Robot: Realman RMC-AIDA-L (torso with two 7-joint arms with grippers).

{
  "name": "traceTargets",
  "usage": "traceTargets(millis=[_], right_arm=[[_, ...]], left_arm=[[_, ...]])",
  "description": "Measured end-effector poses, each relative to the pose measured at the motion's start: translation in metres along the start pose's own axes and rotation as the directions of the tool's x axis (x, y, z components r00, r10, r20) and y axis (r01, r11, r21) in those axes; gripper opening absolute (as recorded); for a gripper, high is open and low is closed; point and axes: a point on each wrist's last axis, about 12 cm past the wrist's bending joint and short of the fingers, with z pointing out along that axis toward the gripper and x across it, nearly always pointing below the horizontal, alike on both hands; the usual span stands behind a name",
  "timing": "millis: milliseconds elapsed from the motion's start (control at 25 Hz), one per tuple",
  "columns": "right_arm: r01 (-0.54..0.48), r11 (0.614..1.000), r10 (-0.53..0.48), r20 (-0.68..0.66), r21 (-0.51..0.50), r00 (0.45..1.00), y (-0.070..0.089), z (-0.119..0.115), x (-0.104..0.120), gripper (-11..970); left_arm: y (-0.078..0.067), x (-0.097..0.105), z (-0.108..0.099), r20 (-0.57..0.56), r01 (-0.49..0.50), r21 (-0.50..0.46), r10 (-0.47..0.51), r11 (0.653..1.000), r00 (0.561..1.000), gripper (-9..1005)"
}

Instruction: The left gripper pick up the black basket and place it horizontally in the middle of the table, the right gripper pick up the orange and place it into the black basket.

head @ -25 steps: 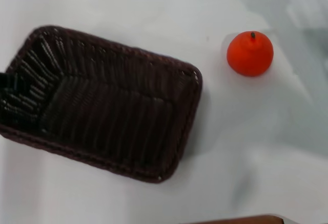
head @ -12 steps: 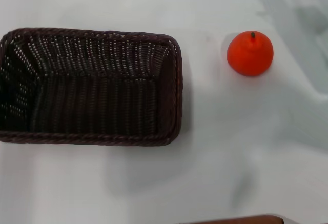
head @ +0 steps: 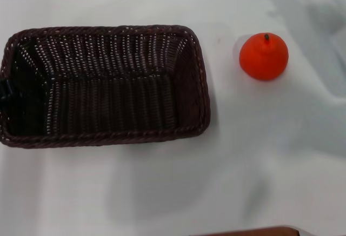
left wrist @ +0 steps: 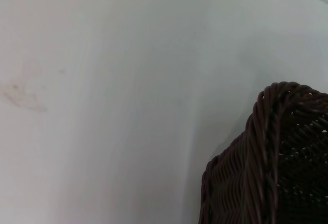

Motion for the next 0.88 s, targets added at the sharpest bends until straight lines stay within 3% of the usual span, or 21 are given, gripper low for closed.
traceTargets(millis=[280, 560, 840, 880], right_arm=[[-0.008, 1.0, 0.008, 0.014, 0.002, 1.0, -0.001, -0.006, -0.004, 927], [-0.01, 1.0, 0.009, 0.02, 0.026, 1.0, -0.004, -0.018, -0.008, 927], [-0.001, 0.989, -0.018, 0.127, 0.145, 0.992, -0.021, -0.029, -0.025, 927], [-0.002, 0.987, -0.021, 0.142, 0.16, 0.99, -0.024, -0.03, -0.027, 927]], left_arm=[[0.01, 0.005, 0.01, -0.034, 0.021, -0.006, -0.021, 1.0, 0.999, 181], [0.017, 0.002, 0.006, -0.027, 0.011, -0.009, -0.011, 1.0, 1.0, 217], [0.021, -0.008, -0.01, -0.006, -0.037, 0.067, 0.037, 0.997, 0.999, 489], [0.025, -0.012, -0.018, 0.034, -0.045, 0.118, 0.041, 0.992, 0.999, 520]])
